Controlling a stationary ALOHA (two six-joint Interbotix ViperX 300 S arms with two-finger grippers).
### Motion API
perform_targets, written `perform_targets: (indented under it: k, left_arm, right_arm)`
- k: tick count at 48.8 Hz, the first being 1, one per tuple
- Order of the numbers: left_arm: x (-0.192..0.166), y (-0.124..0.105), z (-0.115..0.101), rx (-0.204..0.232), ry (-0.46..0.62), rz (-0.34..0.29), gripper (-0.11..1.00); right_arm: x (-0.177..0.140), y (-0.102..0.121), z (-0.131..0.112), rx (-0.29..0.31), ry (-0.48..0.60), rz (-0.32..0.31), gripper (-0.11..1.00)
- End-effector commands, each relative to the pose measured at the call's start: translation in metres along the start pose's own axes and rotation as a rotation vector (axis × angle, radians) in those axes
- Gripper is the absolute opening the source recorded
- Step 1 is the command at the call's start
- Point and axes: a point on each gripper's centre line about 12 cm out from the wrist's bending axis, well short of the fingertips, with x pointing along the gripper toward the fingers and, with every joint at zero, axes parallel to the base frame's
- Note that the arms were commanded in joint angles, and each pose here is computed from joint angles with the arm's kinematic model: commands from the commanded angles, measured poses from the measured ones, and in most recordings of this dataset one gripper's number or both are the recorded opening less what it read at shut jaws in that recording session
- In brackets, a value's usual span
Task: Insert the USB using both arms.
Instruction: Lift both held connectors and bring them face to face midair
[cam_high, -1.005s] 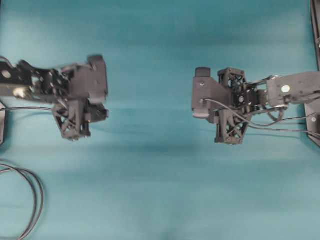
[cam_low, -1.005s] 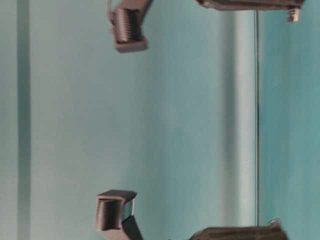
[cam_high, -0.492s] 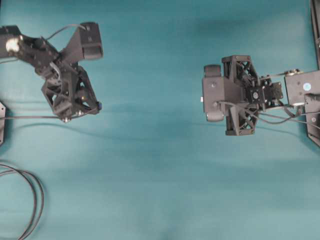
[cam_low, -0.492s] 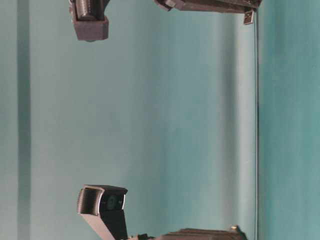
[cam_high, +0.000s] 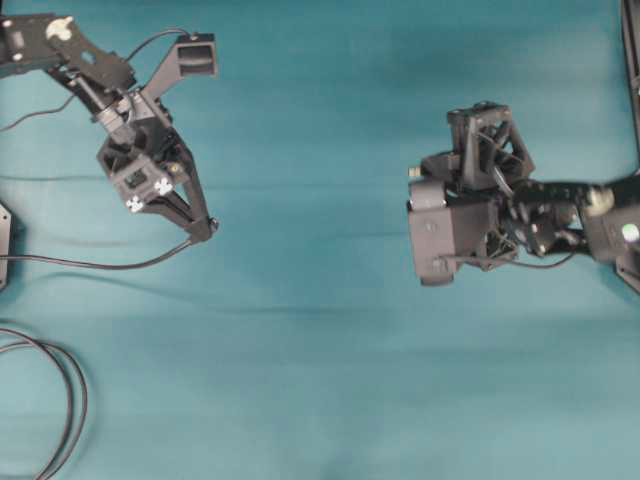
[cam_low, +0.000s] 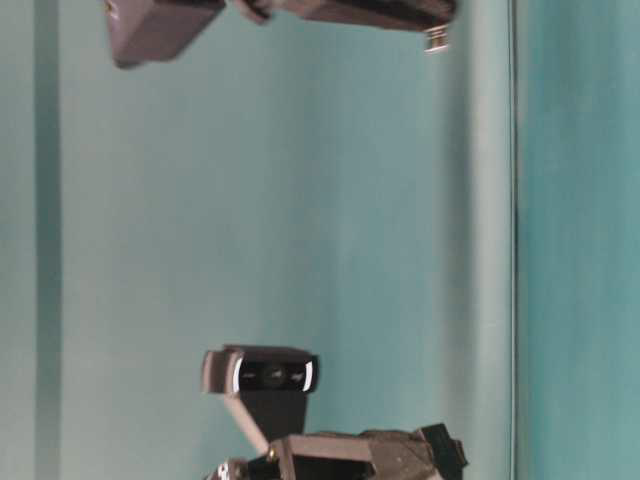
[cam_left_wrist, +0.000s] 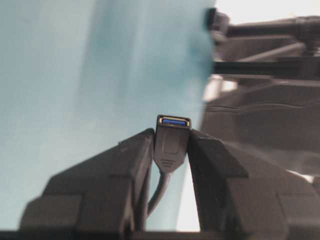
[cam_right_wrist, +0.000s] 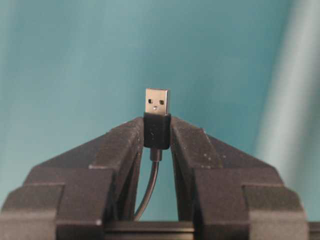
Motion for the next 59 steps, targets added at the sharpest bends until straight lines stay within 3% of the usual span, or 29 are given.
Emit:
perform_targets:
  k: [1,8,20,38,43,50,59]
  left_arm:
    - [-0.008,-0.003,0.011,0.005,-0.023,-0.072,0.22]
    - [-0.013,-0.006,0.023,-0.009,-0.035,-0.212,0.22]
    - [-0.007,-0.001,0.039,-0.066,0.012,-0.395,0.22]
    - [0.015,0.017,0.055,-0.163,0.055,-0.413,0.22]
    - [0.021,0.008,0.061,-0.161,0.057,-0.443,0.22]
    - [0.031,0.001,0.067,-0.158,0.065,-0.491,0.22]
    - [0.041,0.002,0.074,-0.150,0.076,-0.489,0.22]
  right_arm:
    - [-0.016,-0.009,0.009,-0.037,-0.040,-0.149,0.20]
    - [-0.020,0.007,0.006,-0.077,-0.055,-0.294,0.20]
    - [-0.015,0.027,0.009,-0.166,0.016,-0.354,0.20]
    - [-0.014,0.034,0.039,-0.337,0.020,-0.355,0.20]
    - [-0.012,0.036,0.045,-0.346,0.016,-0.363,0.20]
    - [-0.009,0.035,0.053,-0.395,-0.017,-0.417,0.20]
    - [-0.007,0.035,0.058,-0.419,-0.035,-0.447,0.20]
